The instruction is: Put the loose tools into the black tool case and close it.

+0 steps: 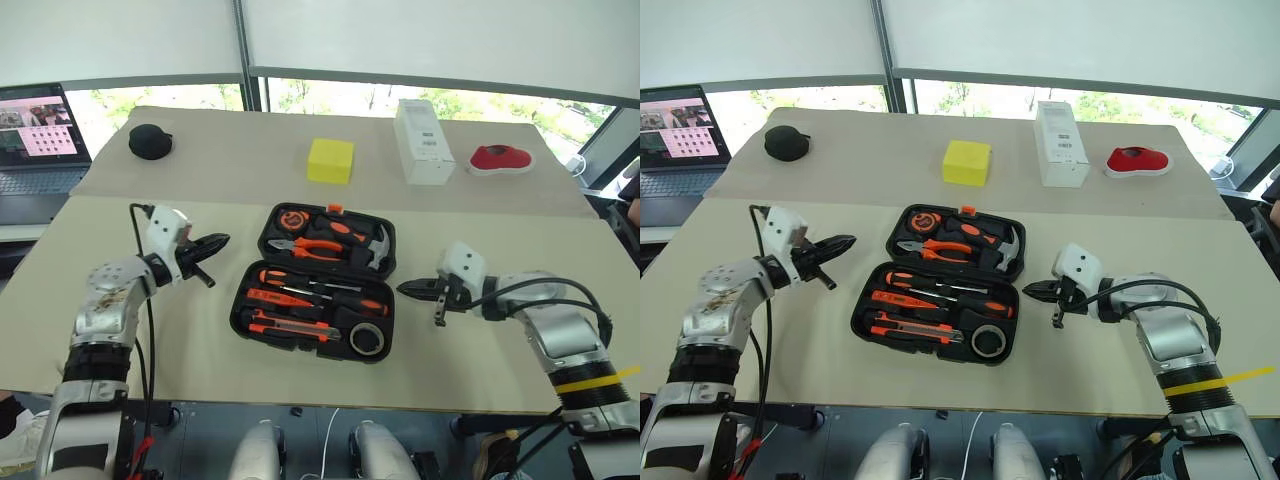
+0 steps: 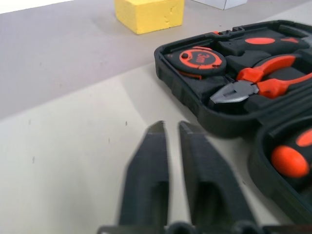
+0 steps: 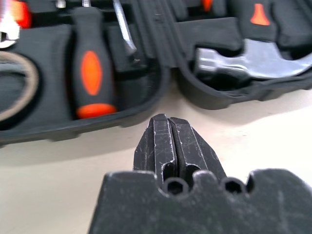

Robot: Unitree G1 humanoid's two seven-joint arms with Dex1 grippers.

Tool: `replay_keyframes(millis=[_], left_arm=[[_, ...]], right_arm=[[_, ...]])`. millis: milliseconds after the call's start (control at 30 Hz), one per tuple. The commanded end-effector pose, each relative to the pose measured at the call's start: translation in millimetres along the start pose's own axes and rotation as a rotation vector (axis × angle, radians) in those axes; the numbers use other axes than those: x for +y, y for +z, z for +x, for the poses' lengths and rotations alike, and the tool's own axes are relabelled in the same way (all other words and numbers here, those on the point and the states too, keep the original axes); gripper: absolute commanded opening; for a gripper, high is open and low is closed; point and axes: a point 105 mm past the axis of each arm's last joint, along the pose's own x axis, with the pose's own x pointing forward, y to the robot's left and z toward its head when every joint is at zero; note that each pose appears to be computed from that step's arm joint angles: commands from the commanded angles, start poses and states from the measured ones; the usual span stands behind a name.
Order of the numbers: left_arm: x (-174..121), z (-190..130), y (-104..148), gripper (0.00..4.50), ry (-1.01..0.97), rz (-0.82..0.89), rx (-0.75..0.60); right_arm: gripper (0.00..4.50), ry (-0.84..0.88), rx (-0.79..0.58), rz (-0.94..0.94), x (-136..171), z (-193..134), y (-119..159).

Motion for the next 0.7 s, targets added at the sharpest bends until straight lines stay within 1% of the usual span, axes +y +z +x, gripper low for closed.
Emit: replay_keyframes(millis=[33,100,167,233,333,467,567,633,700], left_arm=[[-16.1,18.7,-9.2,0.06,-0.069,0.059,0.052],[-27.3,22.8,-11.6,0.06,-0.125,0.033,0.062],[-43.8,26.1,-20.0,0.06,-0.194,-0.001,0.094],[-59.8,26.6,-23.1,0.06,-0.260,-0.014,0.094],[-71.7,24.8,-21.9,0.06,-0.298,-0.032,0.079],[-75.1,19.7,-21.7,0.06,-0.288,-0.031,0.074],[-65.9,12.5,-21.7,0.06,-0.248,-0.107,0.072],[-53.8,5.1,-17.4,0.60,-0.198,-0.102,0.061],[-45.9,-4.0,-13.2,1.16,-0.179,-0.095,0.060]], right_arm=[[0.00,-0.016,-0.011,-0.062,1.3,7.2,4.9],[0.00,-0.013,-0.029,-0.071,2.6,8.8,8.7],[0.00,-0.006,-0.051,-0.074,4.0,10.0,12.9],[0.00,0.004,-0.072,-0.082,5.2,8.2,16.5],[0.00,0.004,-0.081,-0.078,4.7,4.2,18.5],[0.00,0.015,-0.070,-0.052,7.3,-1.6,14.3],[0.00,0.013,-0.062,-0.026,8.9,-4.3,11.4],[0.00,-0.030,-0.080,0.018,2.0,-10.1,13.3],[0.58,-0.020,-0.093,0.059,1.6,-17.0,15.2]])
